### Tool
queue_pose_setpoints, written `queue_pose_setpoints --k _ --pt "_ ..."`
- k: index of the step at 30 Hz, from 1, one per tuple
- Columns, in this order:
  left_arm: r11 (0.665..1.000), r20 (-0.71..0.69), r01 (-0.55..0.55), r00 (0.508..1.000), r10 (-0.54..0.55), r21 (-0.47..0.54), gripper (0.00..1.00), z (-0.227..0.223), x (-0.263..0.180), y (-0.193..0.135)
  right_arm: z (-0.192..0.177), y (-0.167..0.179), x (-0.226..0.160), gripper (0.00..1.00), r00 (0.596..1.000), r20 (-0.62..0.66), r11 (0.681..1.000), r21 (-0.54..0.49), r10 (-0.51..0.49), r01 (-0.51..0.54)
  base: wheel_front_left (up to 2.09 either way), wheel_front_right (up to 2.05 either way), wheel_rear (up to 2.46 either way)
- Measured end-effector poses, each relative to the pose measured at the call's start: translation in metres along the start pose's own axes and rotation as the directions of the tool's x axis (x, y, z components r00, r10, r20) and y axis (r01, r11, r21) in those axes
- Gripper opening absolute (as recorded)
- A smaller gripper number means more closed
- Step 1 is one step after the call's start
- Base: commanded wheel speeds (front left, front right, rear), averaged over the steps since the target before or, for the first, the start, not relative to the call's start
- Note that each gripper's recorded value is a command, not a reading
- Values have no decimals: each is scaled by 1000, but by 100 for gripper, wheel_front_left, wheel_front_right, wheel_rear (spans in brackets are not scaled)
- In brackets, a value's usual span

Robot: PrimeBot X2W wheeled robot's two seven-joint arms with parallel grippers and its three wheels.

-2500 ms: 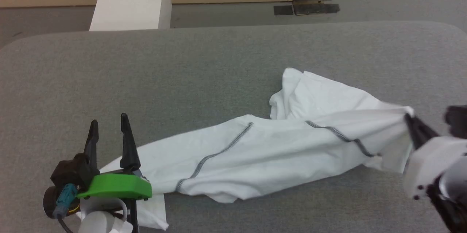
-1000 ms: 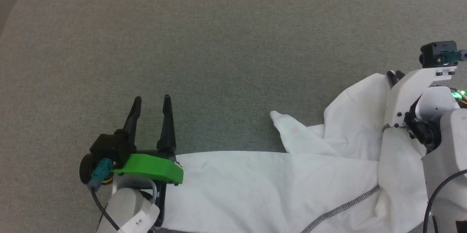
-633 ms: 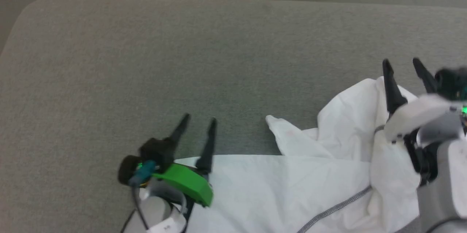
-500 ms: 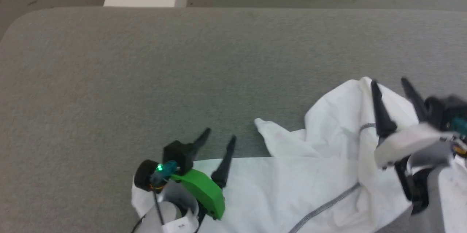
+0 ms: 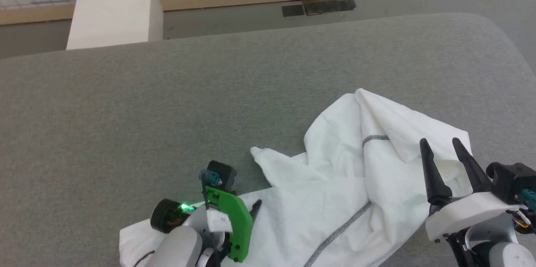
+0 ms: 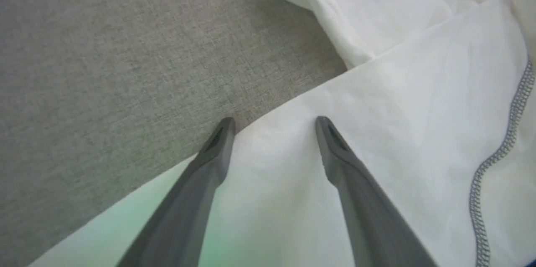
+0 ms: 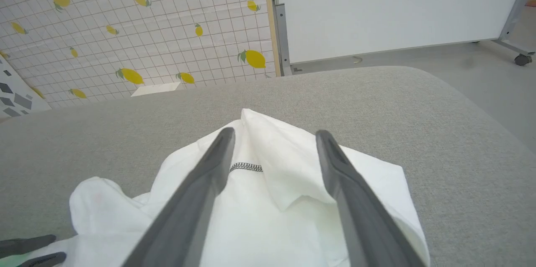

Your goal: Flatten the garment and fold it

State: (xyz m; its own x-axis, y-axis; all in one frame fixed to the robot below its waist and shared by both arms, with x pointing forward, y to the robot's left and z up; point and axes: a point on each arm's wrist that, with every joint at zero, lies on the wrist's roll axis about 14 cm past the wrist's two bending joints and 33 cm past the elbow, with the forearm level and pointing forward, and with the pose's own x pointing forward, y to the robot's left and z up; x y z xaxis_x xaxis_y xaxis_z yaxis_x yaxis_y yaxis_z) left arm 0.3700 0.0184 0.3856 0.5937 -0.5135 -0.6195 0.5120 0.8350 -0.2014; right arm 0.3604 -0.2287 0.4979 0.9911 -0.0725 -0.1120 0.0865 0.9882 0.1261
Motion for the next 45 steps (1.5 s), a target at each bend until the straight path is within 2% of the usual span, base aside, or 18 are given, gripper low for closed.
queue_pose_setpoints --k 2,4,7,10,12,17,21,23,27,28,30,34,35,36,37,39,41,45 --pt "1000 -73 -5 997 6 17 100 -6 3 0 2 -4 -3 100 1000 7 1000 4 -13 13 0 0 0" --pt "999 -132 4 991 1 32 0 -10 4 -1 3 -7 -5 100 1000 10 1000 6 -23 23 0 0 0" --pt "999 -143 12 990 -7 36 0 -5 2 0 5 -10 -7 100 999 15 999 11 -32 31 0 0 0" --pt "1000 -41 -26 999 26 4 0 13 -2 10 6 -12 -6 100 999 18 999 10 -36 36 0 0 0" --pt "995 80 -92 992 95 -44 0 35 -11 29 6 -11 -4 100 999 20 999 9 -34 34 0 0 0" --pt "949 337 -274 889 311 -153 0 87 -52 95 6 -2 2 100 1000 17 1000 9 -5 4 0 0 0" --pt "875 448 -403 752 484 -269 0 104 -92 147 4 9 8 100 1000 10 1000 8 29 -29 0 0 0" --pt "801 466 -479 652 598 -359 0 103 -117 181 2 18 13 100 999 3 999 7 54 -54 0 0 0" --pt "686 441 -564 525 728 -460 0 89 -148 220 1 26 18 100 997 -3 997 3 76 -76 0 0 0" --pt "659 417 -584 511 752 -474 0 80 -153 227 0 27 20 100 997 -6 997 2 80 -80 0 0 0" --pt "622 344 -606 521 781 -496 0 55 -153 234 -2 28 22 100 996 -15 996 2 84 -84 0 0 0" --pt "581 142 -623 608 781 -524 0 -8 -140 230 -16 30 24 100 993 -76 996 -1 87 -88 0 0 0" --pt "584 104 -616 635 765 -528 32 -20 -134 224 -20 30 24 100 991 -98 996 -2 87 -88 0 0 0" --pt "594 88 -605 658 748 -530 89 -27 -130 219 -23 30 24 100 990 -112 996 -3 87 -88 0 0 0" --pt "605 85 -586 677 731 -540 100 -30 -126 212 -26 30 24 100 988 -128 996 -3 88 -89 0 0 0" --pt "625 116 -549 693 711 -555 100 -27 -122 203 -30 31 24 100 984 -152 996 -2 91 -93 0 0 0" --pt "649 195 -501 686 701 -573 100 -14 -121 196 -35 32 23 100 979 -184 995 -3 93 -95 0 0 0" --pt "710 407 -426 606 684 -560 100 18 -129 180 -55 30 16 100 954 -289 996 -8 85 -91 0 0 0"
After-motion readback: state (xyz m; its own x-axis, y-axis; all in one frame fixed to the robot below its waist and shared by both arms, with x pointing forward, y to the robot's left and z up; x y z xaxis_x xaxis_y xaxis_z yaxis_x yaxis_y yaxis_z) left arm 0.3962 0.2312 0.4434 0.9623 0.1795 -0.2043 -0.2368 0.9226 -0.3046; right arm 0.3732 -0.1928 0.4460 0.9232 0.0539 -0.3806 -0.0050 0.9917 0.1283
